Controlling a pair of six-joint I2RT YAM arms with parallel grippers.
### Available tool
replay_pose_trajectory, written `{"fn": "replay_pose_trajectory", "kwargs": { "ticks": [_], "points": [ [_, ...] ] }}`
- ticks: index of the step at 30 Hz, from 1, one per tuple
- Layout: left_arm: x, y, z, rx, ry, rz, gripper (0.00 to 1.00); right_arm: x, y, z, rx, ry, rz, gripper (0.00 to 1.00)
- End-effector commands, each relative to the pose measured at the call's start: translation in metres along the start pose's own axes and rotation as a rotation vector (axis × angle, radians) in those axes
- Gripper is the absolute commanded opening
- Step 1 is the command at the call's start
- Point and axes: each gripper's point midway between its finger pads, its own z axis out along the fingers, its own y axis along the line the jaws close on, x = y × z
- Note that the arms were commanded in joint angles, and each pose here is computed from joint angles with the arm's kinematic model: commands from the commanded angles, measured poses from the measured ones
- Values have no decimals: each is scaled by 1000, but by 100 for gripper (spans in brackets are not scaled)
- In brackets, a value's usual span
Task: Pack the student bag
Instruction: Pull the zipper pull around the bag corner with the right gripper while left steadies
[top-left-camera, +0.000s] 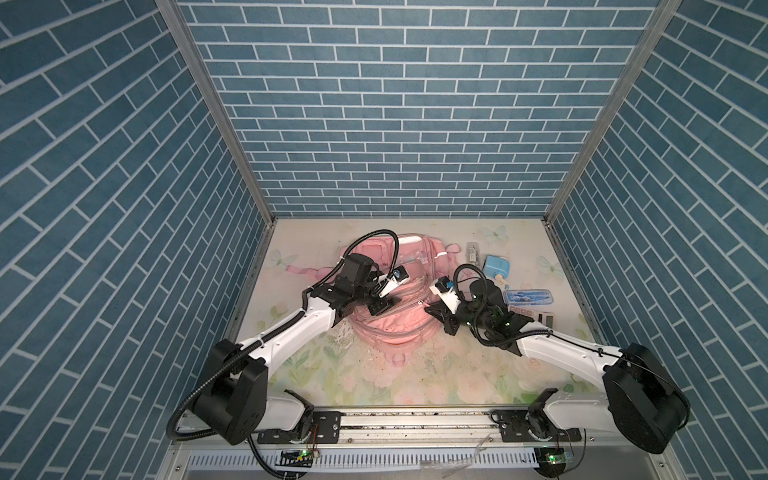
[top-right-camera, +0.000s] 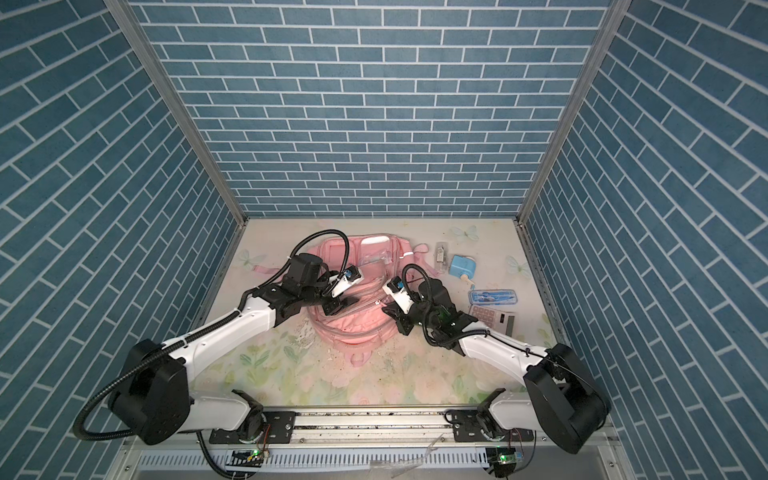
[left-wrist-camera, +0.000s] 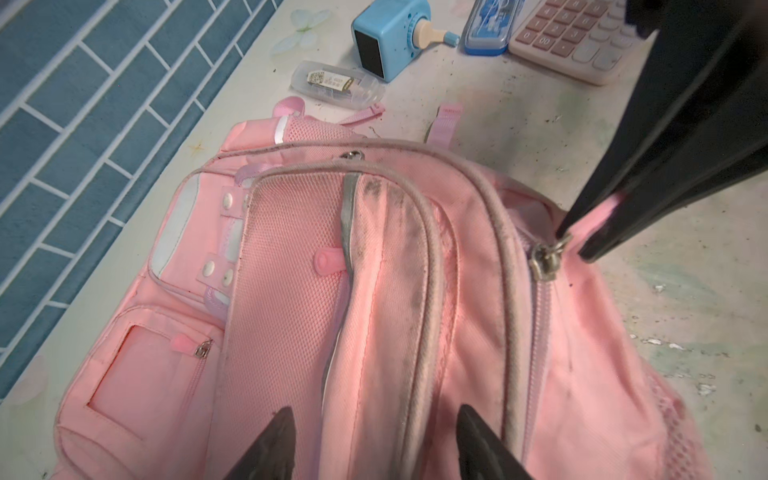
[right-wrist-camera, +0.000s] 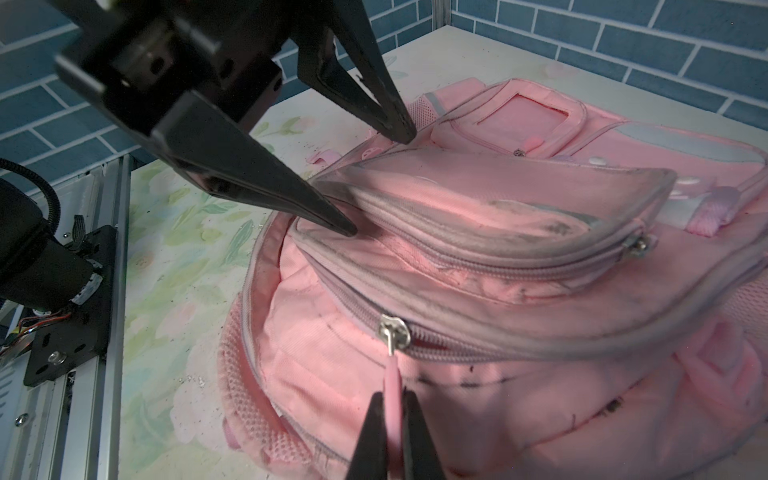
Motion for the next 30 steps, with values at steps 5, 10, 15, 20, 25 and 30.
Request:
{"fn": "replay_pose_trajectory", "kwargs": {
  "ticks": [5, 10, 15, 20, 25, 30],
  "points": [
    [15, -3, 19, -29, 63, -1, 58, -25, 1, -6, -5, -62, -13, 0],
    [22, 6, 16, -82, 135, -206, 10, -24, -18, -5, 91, -42, 21, 0],
    [7, 23, -7, -191, 194, -485, 0, -34, -53, -4, 205, -18, 31, 0],
    [-27, 30, -19, -244, 129, -698, 0, -56, -69, -1, 234, -5, -25, 0],
    [-51, 46, -18, -260, 64, -833, 0, -86, -56, -1, 168, -28, -51, 0],
    [-55, 78, -26, -332, -13, -976, 0, -87, -18, 2, 83, -47, -82, 0]
  ]
}}
